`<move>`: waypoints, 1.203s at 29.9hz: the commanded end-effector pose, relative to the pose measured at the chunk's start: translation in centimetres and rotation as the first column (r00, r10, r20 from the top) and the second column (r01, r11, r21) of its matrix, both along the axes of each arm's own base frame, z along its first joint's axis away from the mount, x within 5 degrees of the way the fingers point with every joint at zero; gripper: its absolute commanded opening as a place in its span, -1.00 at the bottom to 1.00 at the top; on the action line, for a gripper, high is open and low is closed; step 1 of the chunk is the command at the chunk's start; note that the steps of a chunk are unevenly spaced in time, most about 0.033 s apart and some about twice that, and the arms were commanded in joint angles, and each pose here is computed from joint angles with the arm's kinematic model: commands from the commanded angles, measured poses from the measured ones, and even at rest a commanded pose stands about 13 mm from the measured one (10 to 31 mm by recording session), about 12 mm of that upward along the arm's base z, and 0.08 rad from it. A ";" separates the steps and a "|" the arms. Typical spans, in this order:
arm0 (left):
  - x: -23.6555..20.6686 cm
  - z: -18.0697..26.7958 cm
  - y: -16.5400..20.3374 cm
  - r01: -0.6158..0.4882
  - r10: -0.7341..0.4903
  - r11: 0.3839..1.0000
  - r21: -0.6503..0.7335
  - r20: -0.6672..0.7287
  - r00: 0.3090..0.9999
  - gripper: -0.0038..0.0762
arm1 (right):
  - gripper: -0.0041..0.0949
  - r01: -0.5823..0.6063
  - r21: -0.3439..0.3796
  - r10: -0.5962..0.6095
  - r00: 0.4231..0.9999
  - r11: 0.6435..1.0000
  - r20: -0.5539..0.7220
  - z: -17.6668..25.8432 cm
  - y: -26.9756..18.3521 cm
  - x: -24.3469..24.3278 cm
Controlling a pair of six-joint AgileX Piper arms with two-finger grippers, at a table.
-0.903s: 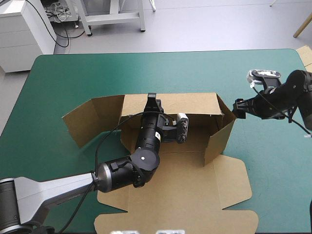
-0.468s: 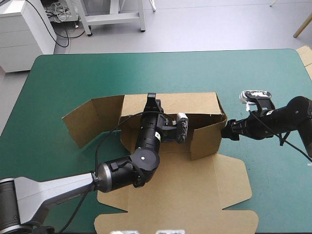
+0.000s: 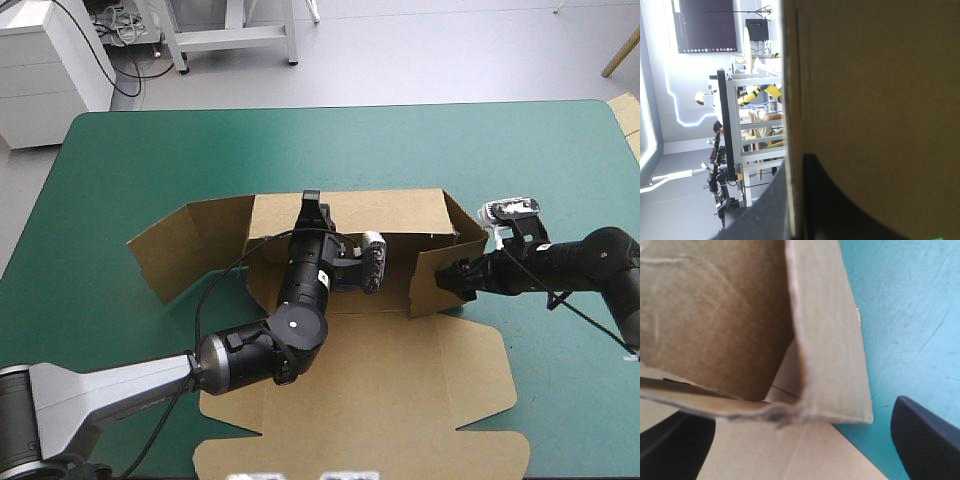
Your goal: Fold the box
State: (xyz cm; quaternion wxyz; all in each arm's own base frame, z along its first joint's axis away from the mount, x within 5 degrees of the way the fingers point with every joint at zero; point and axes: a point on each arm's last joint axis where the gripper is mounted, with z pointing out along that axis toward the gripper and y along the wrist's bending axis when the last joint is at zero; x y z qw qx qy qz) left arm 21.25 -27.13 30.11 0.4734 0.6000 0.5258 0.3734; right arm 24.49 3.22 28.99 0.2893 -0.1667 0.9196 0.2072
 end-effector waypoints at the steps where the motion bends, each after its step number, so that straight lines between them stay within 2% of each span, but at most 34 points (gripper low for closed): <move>1: -0.3 2.6 0.5 -0.011 0.016 0.998 -0.054 0.088 0.996 -0.92 | 0.82 -0.013 -0.004 0.014 0.992 1.000 0.125 1.1 1.0 0.1; 5: -0.3 2.7 0.5 -0.012 0.016 0.999 -0.049 0.090 0.996 -0.92 | 0.82 -0.028 -0.054 0.039 0.976 0.998 0.216 0.6 3.2 -0.2; 9: -0.3 2.7 0.5 -0.013 0.017 0.999 -0.049 0.090 0.996 -0.92 | 0.82 0.077 -0.041 -0.056 0.924 0.996 0.379 1.0 4.4 -1.0; 13: -0.3 2.7 0.5 -0.013 0.017 0.999 -0.049 0.090 0.996 -0.92 | 0.82 0.116 -0.026 -0.089 0.869 0.993 0.487 1.3 4.8 -2.2; 16: -0.3 2.7 0.5 -0.013 0.018 0.999 -0.051 0.090 0.996 -0.92 | 0.82 0.111 -0.035 -0.077 0.852 0.993 0.518 0.9 5.0 -2.9; 22: -0.3 2.7 0.5 -0.011 0.016 0.999 -0.051 0.089 0.996 -0.92 | 0.77 0.093 -0.044 -0.058 0.860 0.995 0.507 0.1 5.6 -2.9; 24: -0.3 2.6 0.5 -0.009 0.014 0.999 -0.051 0.088 0.996 -0.92 | 0.61 0.106 -0.040 -0.069 0.848 0.994 0.526 0.2 5.7 -2.6; 25: -0.3 2.6 0.5 -0.006 0.011 0.999 -0.052 0.087 0.996 -0.92 | 0.47 0.111 -0.038 -0.074 0.841 0.993 0.536 0.2 5.8 -2.5; 27: -0.3 2.6 0.5 -0.006 0.011 0.999 -0.052 0.087 0.996 -0.92 | 0.05 0.119 -0.037 -0.080 0.838 0.992 0.539 0.1 5.8 -2.3; 31: -0.3 2.6 0.5 -0.006 0.011 0.999 -0.052 0.087 0.996 -0.92 | -0.94 0.122 -0.040 -0.082 0.843 0.992 0.531 -0.2 5.9 -2.1; 36: -0.3 2.7 0.4 0.007 -0.003 0.999 -0.050 0.090 0.996 -0.92 | -0.96 0.130 -0.037 -0.089 0.835 0.991 0.543 -0.1 5.8 -2.0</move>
